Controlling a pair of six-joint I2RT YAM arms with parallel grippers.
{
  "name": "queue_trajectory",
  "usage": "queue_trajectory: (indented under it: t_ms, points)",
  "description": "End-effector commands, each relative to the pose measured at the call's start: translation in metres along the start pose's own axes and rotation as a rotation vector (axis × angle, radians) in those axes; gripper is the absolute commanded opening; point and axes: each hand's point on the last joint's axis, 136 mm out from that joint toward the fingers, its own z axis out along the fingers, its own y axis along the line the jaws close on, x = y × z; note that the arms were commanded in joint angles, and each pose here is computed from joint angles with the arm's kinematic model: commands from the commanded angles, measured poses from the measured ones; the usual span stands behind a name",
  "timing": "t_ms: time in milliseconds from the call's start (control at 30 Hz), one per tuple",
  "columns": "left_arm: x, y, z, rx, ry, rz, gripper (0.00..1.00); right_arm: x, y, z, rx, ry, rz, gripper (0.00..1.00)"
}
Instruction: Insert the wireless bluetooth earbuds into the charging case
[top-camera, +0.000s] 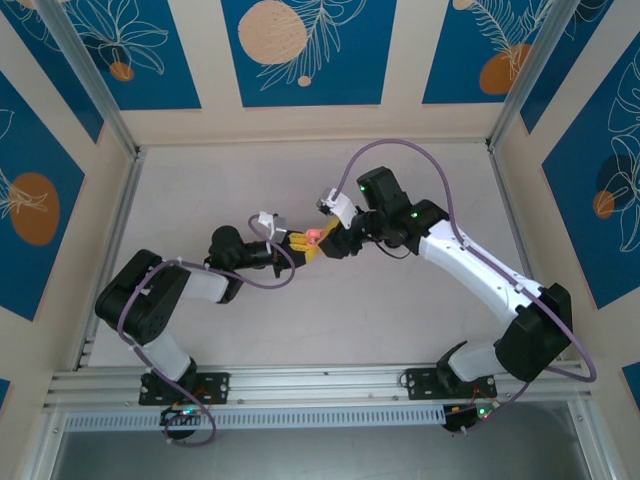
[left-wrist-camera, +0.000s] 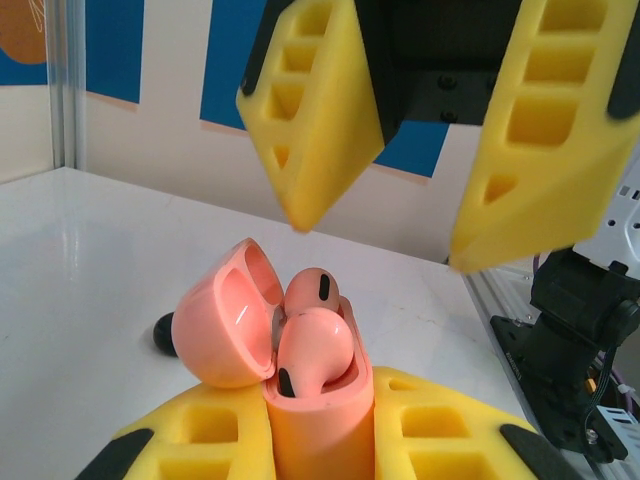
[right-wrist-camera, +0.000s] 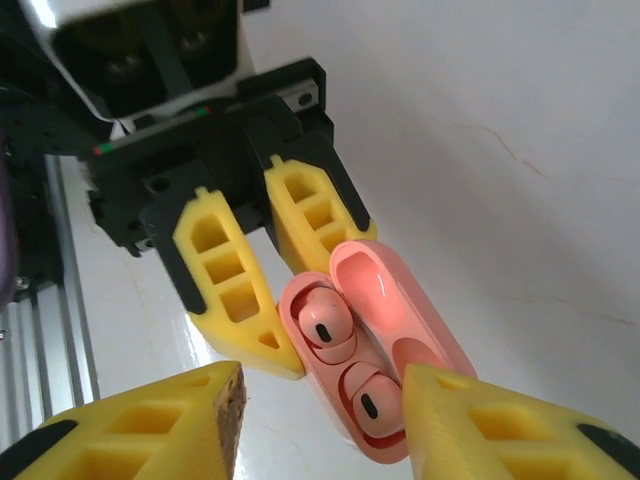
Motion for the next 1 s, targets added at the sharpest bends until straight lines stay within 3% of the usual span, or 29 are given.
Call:
queue_trajectory:
  t_ms: [0, 433, 800, 967]
  points:
    - [-0.021, -0.007, 0.004, 0.026, -0.050, 0.075, 0.16, -0.021, 0.017, -0.018, -0.093, -0.092, 0.036, 0.48]
    - [-0.025, -0.013, -0.001, 0.009, -0.061, 0.166, 0.15, -0.035, 0.011, -0.046, -0.188, -0.191, 0.278, 0.50]
    - [-0.024, -0.015, -0.010, -0.063, -0.060, 0.319, 0.15, -0.001, -0.006, -0.044, -0.092, -0.103, 0.681, 0.39]
    - [-0.020, -0.016, -0.013, -0.107, -0.024, 0.401, 0.15, 0.005, 0.005, -0.038, -0.126, -0.061, 0.804, 0.37]
